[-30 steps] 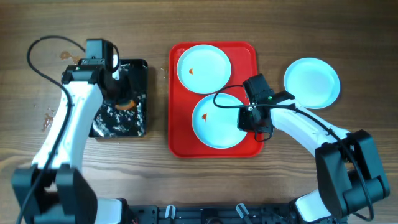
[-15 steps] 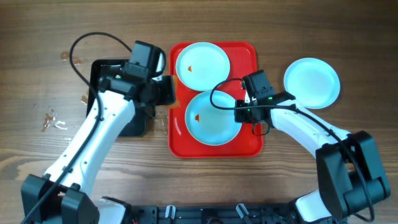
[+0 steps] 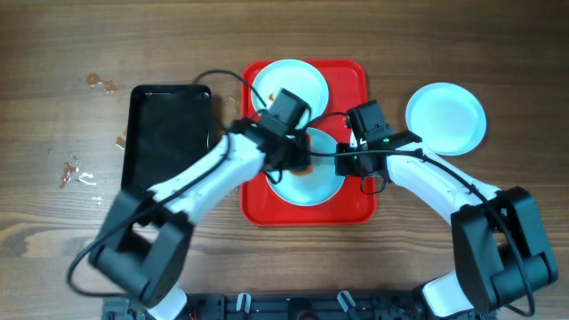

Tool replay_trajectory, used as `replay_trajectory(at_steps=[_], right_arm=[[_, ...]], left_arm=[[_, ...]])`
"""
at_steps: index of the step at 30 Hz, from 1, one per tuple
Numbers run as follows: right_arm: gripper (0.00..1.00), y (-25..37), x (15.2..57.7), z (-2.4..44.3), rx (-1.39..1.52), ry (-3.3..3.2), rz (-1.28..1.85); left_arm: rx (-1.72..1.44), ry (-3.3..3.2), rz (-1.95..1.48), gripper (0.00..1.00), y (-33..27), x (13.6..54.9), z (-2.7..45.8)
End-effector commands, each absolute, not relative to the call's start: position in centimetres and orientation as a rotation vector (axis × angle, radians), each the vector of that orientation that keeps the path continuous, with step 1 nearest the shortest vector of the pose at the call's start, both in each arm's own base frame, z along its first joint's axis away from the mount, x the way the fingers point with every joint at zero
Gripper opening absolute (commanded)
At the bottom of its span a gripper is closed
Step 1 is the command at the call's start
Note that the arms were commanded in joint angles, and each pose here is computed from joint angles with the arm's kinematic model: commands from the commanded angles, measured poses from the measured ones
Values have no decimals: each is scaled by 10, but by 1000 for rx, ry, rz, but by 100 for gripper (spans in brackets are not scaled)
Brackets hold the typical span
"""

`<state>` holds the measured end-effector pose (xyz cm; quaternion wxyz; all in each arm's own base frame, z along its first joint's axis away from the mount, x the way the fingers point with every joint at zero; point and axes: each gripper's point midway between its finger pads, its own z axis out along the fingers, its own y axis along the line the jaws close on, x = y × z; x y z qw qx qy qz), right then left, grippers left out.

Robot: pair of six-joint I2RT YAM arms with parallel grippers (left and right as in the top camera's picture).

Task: Clean dirty plates on tray and stack at the side

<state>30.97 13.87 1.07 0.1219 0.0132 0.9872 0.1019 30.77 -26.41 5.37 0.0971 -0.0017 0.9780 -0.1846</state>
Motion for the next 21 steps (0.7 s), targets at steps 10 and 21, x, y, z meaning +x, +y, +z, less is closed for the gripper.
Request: replay_trajectory(at_steps=[10, 21], right_arm=[[4, 130, 295, -5, 95, 2959, 238], [4, 128, 291, -6, 98, 2975, 229]], left_arm=[[43, 2936, -255, 4, -245, 317, -13], [133, 2899, 168, 4, -187, 326, -21]])
